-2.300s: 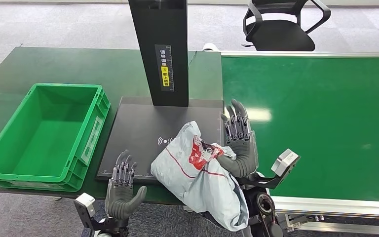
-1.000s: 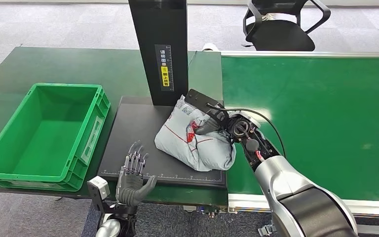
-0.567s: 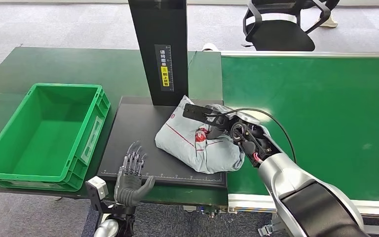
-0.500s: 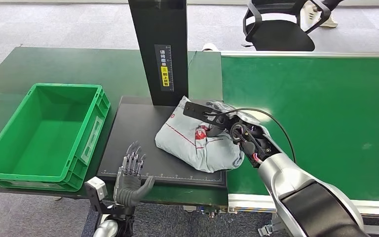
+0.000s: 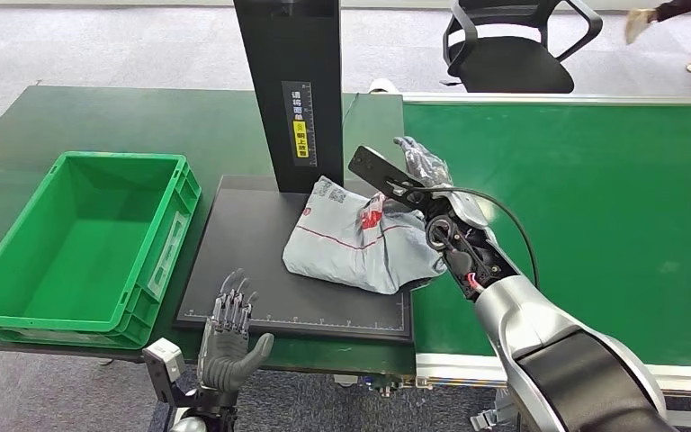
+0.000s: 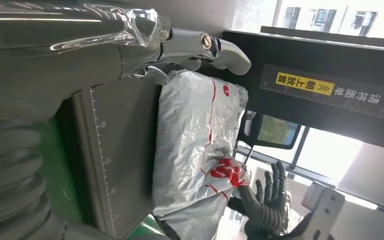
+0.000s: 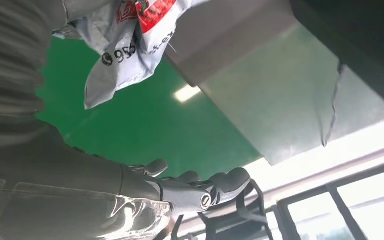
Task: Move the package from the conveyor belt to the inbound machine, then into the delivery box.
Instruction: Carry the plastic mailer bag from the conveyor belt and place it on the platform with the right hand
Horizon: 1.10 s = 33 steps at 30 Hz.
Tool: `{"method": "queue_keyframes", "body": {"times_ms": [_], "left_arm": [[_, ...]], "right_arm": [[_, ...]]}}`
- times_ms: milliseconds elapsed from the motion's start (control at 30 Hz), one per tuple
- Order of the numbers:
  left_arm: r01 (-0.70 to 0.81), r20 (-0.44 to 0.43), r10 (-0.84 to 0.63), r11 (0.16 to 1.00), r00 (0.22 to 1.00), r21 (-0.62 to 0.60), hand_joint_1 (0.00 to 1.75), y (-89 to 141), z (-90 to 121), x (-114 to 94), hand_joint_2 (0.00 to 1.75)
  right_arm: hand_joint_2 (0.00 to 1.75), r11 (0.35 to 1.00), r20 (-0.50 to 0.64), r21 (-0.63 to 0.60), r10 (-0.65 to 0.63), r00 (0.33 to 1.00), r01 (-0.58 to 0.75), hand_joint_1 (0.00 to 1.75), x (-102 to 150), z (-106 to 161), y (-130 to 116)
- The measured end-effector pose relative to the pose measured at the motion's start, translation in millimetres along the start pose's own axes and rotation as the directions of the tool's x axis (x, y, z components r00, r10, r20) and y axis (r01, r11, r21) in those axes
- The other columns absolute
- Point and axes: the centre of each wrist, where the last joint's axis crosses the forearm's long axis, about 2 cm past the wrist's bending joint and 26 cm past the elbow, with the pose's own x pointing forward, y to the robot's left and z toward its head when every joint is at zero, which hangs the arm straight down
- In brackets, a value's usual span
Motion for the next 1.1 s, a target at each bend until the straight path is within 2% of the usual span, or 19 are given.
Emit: {"method": "queue_keyframes", "body": {"times_ms": [133, 200, 267, 433, 600, 800, 933, 1100], "left_arm": [[0.001, 0.003, -0.001, 1.000, 1.000, 0.004, 0.00, 0, 2, 1, 1.75], [0.003, 0.006, -0.003, 1.000, 1.000, 0.006, 0.00, 0, 2, 1, 1.75], [0.005, 0.008, -0.005, 1.000, 1.000, 0.010, 0.00, 0, 3, 2, 1.75], [0.007, 0.012, -0.007, 1.000, 1.000, 0.015, 0.00, 1, 4, 3, 1.75], [0.007, 0.009, -0.007, 1.000, 1.000, 0.012, 0.00, 0, 2, 4, 1.75], [0.007, 0.013, -0.007, 1.000, 1.000, 0.003, 0.00, 0, -3, 5, 1.75], [0.008, 0.015, -0.008, 1.000, 1.000, -0.001, 0.00, 0, -7, 5, 1.75], [0.014, 0.000, -0.014, 1.000, 1.000, -0.001, 0.00, -1, -1, 7, 1.75]], "right_arm": [[1.75, 0.993, 0.064, -0.097, -0.065, 0.996, 0.071, 0.00, 1, -1, -8], [1.75, 0.988, 0.084, -0.100, -0.109, 0.991, 0.117, 0.00, 1, -1, -10], [1.75, 0.986, 0.082, -0.053, -0.154, 0.985, 0.159, 0.00, 1, -1, -11], [1.75, 0.967, 0.022, 0.160, -0.203, 0.979, 0.197, 0.00, 2, -2, -14], [1.75, 0.935, -0.070, 0.320, -0.139, 0.988, 0.154, 0.00, -2, -2, -21], [1.75, 0.906, -0.141, 0.410, -0.047, 0.989, 0.101, 0.00, -22, -1, -26], [1.75, 0.922, -0.193, 0.386, 0.062, 0.979, 0.018, 0.00, -33, 0, -28], [1.75, 0.978, -0.225, 0.193, 0.126, 0.966, -0.082, 0.00, -38, 0, -32]]}}
